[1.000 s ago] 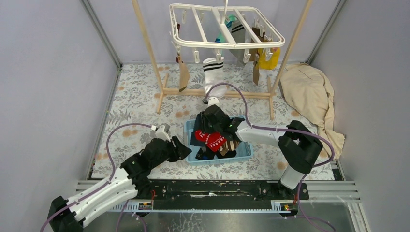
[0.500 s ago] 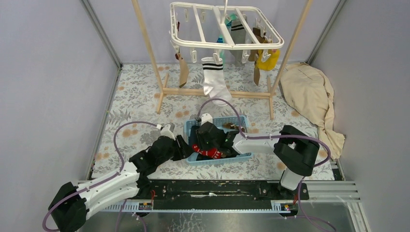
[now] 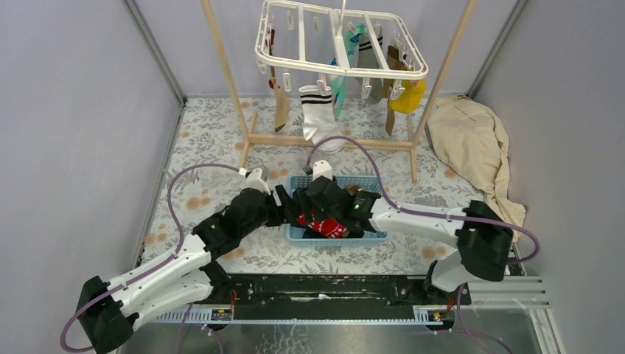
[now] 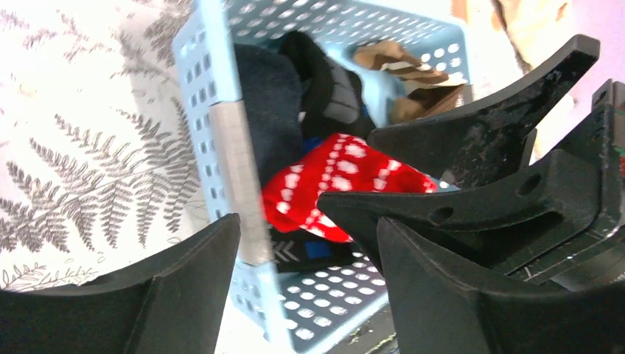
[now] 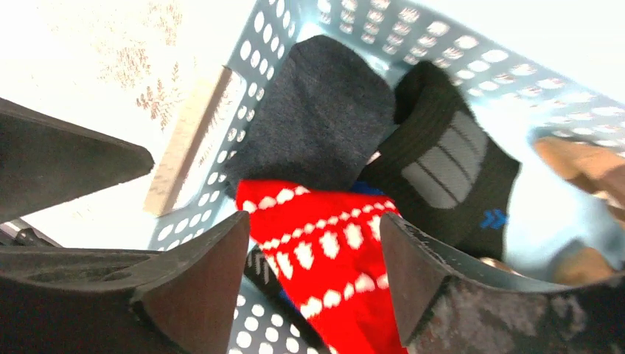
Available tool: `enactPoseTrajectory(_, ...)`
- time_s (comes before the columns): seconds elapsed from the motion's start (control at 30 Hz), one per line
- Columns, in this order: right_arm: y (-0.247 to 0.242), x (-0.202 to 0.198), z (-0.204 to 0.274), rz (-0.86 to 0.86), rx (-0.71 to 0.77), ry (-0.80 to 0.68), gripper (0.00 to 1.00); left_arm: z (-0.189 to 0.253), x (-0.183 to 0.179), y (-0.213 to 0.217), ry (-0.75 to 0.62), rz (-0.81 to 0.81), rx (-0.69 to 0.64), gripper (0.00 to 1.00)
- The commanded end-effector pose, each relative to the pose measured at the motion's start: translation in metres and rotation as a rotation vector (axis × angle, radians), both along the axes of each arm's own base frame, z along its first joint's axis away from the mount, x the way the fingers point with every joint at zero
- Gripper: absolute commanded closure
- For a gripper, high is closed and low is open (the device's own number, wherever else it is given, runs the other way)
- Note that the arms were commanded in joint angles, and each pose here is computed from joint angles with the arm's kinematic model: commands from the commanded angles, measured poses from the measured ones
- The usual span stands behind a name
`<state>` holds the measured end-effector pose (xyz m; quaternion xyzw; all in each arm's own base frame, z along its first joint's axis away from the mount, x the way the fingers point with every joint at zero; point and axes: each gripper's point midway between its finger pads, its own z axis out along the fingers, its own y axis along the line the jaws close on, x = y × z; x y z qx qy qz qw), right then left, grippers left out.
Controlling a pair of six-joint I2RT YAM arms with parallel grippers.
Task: Remove the socks clipped to the hanger
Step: Adjust the sock in the bin.
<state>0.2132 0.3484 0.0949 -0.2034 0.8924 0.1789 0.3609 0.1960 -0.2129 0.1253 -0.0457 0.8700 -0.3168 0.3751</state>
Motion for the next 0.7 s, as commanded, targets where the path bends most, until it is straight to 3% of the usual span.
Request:
enactPoseTrajectory(0.0,0.015,-0.003,0.1,0.051,0.163,-0.1,0.24,0.03,0.006,-0.008,-0.042,-0.044,0.023,0.21)
enactPoseTrajectory(0.1,0.002,-0.012,0.124,0.067,0.208,-0.111,0.14,0.038,0.005,-0.007,-0.03,-0.07,0.073,0.09)
enactPoseTrajectory(0.2,-0.012,-0.021,0.139,0.076,0.259,-0.134,0.06,0.04,0.007,-0.007,-0.026,-0.08,0.118,0.05)
enactPoseTrajectory(0.5,-0.068,-0.028,0.109,-0.016,0.203,-0.098,0.02,0.059,0.013,-0.022,0.001,-0.095,0.094,0.01)
enactPoseTrajectory(0.67,-0.117,0.008,0.094,-0.147,0.326,0.025,0.03,0.056,0.016,-0.029,0.011,-0.138,0.129,0.01)
